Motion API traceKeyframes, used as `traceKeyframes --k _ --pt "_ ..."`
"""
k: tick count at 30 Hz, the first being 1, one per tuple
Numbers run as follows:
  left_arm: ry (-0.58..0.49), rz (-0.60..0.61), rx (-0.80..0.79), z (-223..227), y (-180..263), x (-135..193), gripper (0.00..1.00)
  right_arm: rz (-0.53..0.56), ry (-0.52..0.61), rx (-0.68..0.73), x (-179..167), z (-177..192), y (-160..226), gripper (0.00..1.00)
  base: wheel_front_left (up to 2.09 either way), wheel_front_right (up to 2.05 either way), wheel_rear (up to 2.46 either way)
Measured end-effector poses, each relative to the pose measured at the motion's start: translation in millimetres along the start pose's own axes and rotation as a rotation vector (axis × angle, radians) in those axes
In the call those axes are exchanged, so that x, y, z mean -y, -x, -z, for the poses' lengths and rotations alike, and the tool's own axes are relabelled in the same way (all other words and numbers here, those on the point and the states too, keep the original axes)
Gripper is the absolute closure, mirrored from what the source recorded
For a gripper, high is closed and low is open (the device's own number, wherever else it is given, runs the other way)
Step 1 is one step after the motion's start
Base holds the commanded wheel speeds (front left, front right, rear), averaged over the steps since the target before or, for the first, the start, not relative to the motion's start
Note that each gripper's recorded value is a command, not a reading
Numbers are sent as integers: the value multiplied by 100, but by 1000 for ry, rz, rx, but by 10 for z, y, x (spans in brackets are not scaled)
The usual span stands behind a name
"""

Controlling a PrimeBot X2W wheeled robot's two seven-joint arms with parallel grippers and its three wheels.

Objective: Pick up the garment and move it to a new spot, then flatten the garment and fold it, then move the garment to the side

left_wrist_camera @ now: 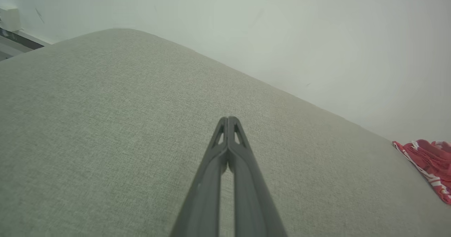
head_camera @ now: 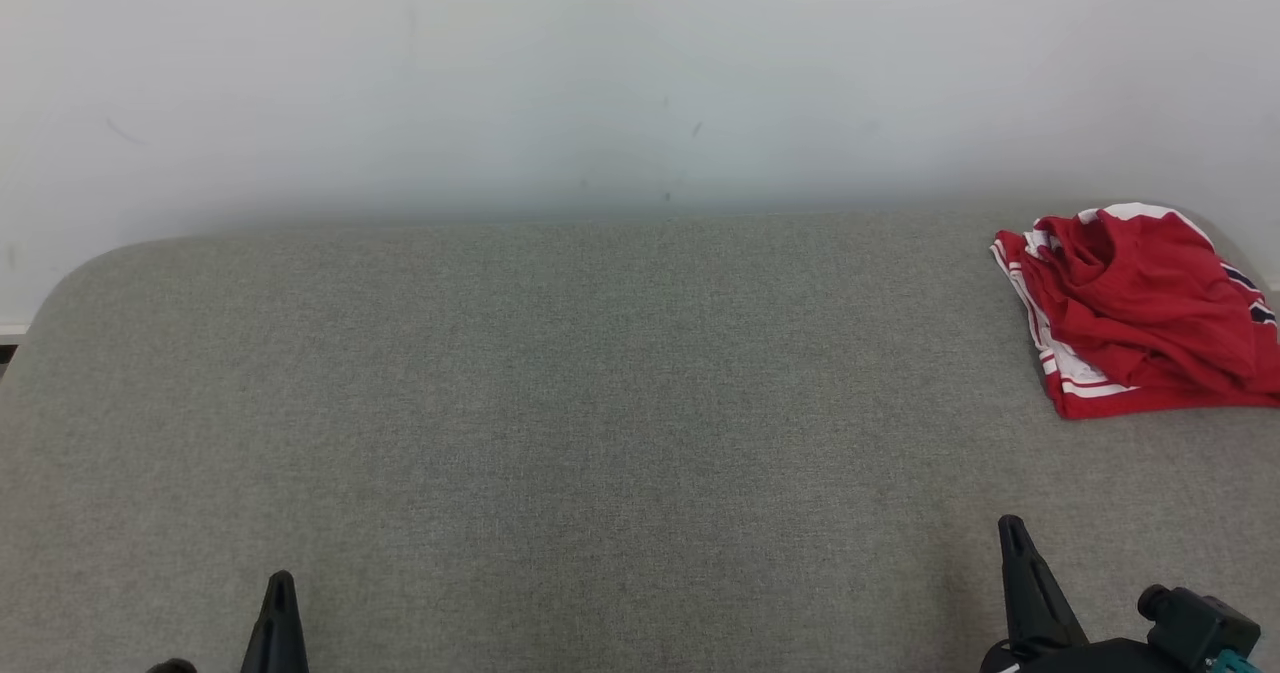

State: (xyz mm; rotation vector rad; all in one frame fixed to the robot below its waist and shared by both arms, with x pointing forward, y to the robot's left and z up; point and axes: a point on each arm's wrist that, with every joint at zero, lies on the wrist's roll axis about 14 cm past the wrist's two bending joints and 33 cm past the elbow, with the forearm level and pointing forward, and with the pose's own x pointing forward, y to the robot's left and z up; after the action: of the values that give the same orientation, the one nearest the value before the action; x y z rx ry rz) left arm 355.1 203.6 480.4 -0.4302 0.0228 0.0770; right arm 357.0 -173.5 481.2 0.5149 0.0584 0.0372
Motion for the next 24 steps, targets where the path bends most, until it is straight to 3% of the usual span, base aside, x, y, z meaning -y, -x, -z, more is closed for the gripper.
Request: traceKeyframes --k 24 --pt "346 -20 -23 -25 -95 -5 100 36 -320 16 78 -100 -91 100 0 0 0"
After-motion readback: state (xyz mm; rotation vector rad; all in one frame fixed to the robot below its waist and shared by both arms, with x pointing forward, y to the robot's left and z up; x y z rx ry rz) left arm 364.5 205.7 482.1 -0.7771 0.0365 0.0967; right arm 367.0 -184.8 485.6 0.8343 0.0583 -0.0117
